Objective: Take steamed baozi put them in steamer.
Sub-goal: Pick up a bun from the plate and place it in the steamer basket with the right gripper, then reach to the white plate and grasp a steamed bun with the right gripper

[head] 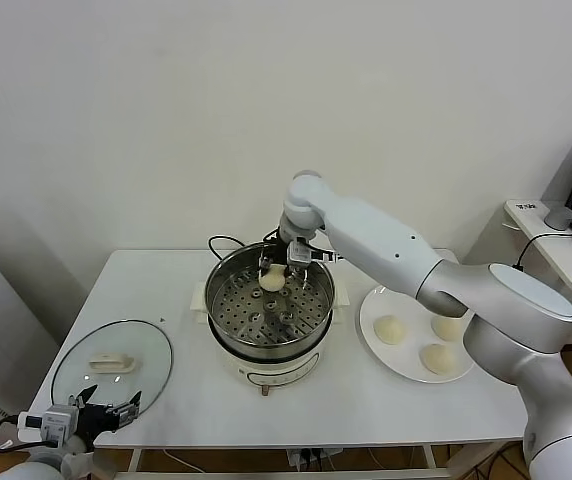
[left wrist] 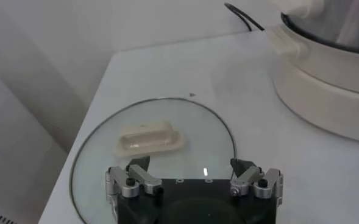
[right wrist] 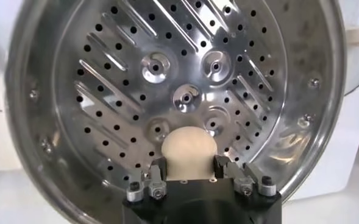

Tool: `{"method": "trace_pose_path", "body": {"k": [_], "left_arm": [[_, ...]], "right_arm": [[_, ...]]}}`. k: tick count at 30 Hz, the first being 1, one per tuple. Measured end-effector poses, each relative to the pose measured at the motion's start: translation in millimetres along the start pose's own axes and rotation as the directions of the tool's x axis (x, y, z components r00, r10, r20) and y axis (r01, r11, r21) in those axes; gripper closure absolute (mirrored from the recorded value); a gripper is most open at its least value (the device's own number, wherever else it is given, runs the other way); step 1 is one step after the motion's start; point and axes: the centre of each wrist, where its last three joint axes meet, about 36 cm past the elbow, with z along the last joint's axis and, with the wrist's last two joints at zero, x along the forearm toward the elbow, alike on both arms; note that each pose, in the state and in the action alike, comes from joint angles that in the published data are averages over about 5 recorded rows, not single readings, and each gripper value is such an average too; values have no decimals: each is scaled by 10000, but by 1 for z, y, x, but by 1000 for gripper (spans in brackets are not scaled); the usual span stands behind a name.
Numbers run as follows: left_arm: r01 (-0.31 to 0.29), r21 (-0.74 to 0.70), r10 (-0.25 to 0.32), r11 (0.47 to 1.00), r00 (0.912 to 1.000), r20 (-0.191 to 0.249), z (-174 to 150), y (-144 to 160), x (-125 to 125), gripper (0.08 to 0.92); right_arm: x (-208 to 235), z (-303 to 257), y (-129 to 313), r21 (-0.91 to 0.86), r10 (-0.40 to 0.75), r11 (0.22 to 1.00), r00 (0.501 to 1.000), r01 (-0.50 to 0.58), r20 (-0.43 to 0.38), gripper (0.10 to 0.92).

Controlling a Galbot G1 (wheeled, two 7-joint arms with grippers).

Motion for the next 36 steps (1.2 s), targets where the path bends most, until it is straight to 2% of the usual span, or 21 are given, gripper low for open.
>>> {"method": "trace_pose_path", "body": {"k": [4, 14, 17, 25, 36], "left_arm": [[-2, 3, 2, 10000, 10000, 1, 0, 0, 0, 177], [-22, 29, 21, 10000, 10000, 58, -1, -1, 2, 177], [-25, 28, 25, 10000, 10000, 89, -2, -1, 2, 177], [-55, 47, 54, 10000, 9998, 165, -5, -3, 5, 177], [-34, 48, 33, 10000, 9998, 211, -6, -2, 8, 177]], "right_arm": [[-5, -1, 0, 5, 63, 10000, 9999, -63, -84, 512], [6, 3, 1, 63, 150, 9999, 9995, -149, -278, 242], [21, 9, 2, 9, 207, 9998, 9993, -207, -317, 206], [85, 33, 22, -632, 486, 9968, 9988, -487, -28, 200], [153, 48, 117, -3143, 799, 9484, 9910, -425, 1071, 200]]}}
